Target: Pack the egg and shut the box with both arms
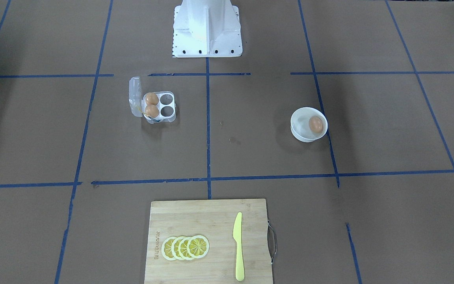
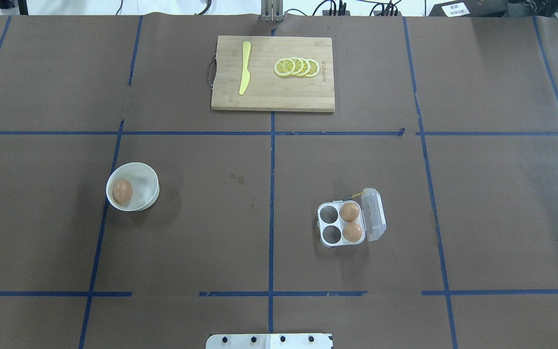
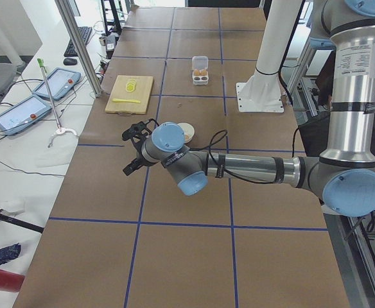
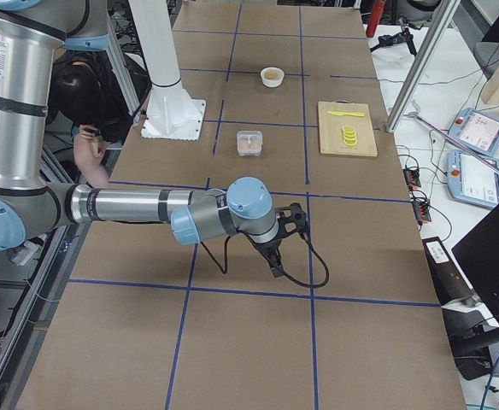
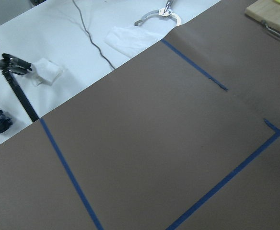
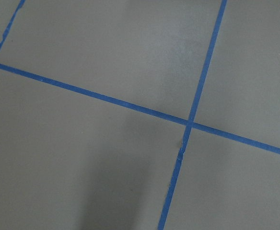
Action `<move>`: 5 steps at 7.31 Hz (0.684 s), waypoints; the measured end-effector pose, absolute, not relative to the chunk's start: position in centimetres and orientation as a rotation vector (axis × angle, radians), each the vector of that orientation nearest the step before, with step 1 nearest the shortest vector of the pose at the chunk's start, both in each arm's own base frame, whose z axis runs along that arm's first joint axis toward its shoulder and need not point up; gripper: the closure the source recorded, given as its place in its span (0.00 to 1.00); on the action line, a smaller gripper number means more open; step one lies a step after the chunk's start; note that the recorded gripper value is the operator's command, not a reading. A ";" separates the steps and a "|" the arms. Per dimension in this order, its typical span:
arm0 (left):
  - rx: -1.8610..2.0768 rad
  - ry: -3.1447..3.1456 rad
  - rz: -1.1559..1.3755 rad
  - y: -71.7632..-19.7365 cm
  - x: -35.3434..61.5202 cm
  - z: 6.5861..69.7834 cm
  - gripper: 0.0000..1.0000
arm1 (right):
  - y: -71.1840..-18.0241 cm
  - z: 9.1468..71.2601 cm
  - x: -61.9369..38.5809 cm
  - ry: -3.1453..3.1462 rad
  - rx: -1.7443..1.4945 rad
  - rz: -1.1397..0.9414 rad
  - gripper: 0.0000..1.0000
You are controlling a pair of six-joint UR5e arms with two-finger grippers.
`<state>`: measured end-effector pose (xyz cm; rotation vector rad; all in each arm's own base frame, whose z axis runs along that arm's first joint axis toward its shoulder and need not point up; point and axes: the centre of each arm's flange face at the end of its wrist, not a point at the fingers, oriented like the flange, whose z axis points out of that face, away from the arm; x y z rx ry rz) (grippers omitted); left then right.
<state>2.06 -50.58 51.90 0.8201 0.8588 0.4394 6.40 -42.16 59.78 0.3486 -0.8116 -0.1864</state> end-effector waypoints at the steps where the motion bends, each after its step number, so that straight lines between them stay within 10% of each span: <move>1: 0.807 0.872 0.419 -50.8 6.0 50.2 0.00 | -42.1 59.8 6.3 -0.813 0.350 -0.188 0.00; 5: 0.590 0.967 0.229 -46.7 21.2 42.4 0.00 | -41.9 60.0 6.3 -0.819 0.346 -0.188 0.00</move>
